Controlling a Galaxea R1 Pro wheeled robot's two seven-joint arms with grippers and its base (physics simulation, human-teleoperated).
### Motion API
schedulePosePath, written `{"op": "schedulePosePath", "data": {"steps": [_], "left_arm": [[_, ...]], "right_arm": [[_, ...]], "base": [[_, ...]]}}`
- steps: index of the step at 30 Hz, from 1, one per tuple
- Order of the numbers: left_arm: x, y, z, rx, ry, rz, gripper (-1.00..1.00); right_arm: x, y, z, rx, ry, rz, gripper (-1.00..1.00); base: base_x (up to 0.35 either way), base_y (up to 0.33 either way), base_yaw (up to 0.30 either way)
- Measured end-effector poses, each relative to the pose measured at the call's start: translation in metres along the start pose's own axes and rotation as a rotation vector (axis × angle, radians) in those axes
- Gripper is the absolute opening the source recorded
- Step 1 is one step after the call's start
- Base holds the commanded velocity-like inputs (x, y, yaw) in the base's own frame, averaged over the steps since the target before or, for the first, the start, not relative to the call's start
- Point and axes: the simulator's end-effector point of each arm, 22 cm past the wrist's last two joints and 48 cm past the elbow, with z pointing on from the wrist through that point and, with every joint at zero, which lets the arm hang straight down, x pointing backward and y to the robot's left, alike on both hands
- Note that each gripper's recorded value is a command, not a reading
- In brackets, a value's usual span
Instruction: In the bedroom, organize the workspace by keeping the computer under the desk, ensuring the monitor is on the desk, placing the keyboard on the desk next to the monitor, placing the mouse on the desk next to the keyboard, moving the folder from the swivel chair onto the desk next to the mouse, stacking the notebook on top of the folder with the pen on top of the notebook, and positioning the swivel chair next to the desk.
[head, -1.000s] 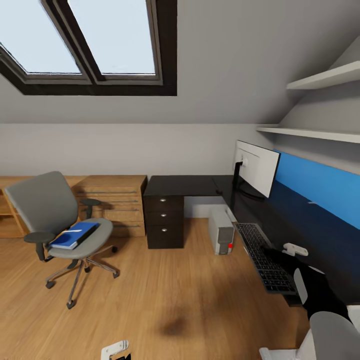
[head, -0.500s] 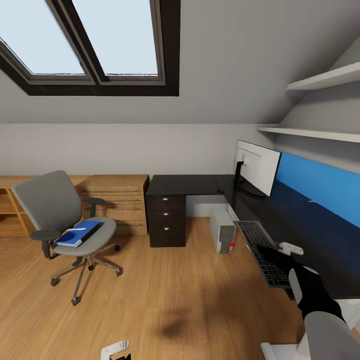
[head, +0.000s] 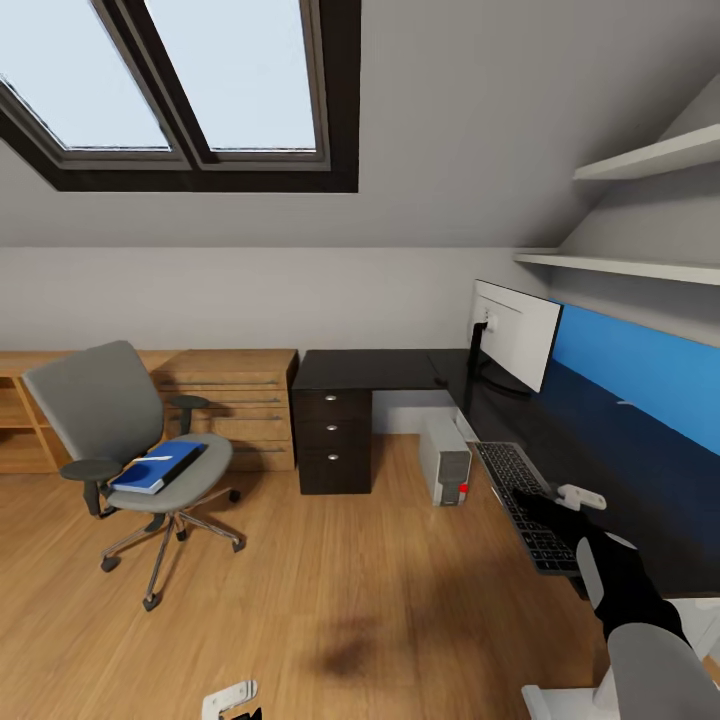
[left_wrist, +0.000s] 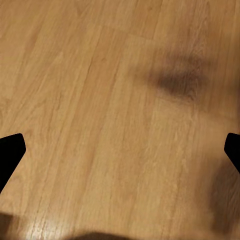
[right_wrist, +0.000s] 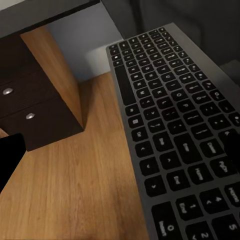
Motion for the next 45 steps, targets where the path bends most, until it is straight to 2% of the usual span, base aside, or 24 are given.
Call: {"op": "schedulePosePath", "data": {"steps": [6, 8, 14, 29, 45], "left_arm": [[0.0, 0.0, 0.0, 0.0, 0.001, 0.0, 1.0], [0.0, 0.0, 0.0, 0.0, 0.0, 0.0, 1.0], [0.0, 0.0, 0.0, 0.0, 0.001, 0.0, 1.0], [0.0, 0.0, 0.0, 0.0, 0.001, 0.0, 1.0], [0.0, 0.0, 0.0, 0.0, 0.001, 0.0, 1.0]], "right_arm": [[0.014, -0.005, -0.003, 0.003, 0.017, -0.005, 1.0], [0.017, -0.007, -0.005, 0.0, 0.004, -0.016, 1.0], [0.018, -0.002, -0.006, -0.023, -0.013, -0.036, 1.0], [0.024, 0.01, -0.005, -0.039, -0.009, -0.03, 1.0], [0.027, 0.013, -0.004, -0.042, -0.006, -0.027, 1.0]], "base": [[0.0, 0.0, 0.0], [0.0, 0.0, 0.0], [-0.033, 0.032, 0.0], [-0.085, 0.066, 0.0], [-0.271, 0.0, 0.0]]}}
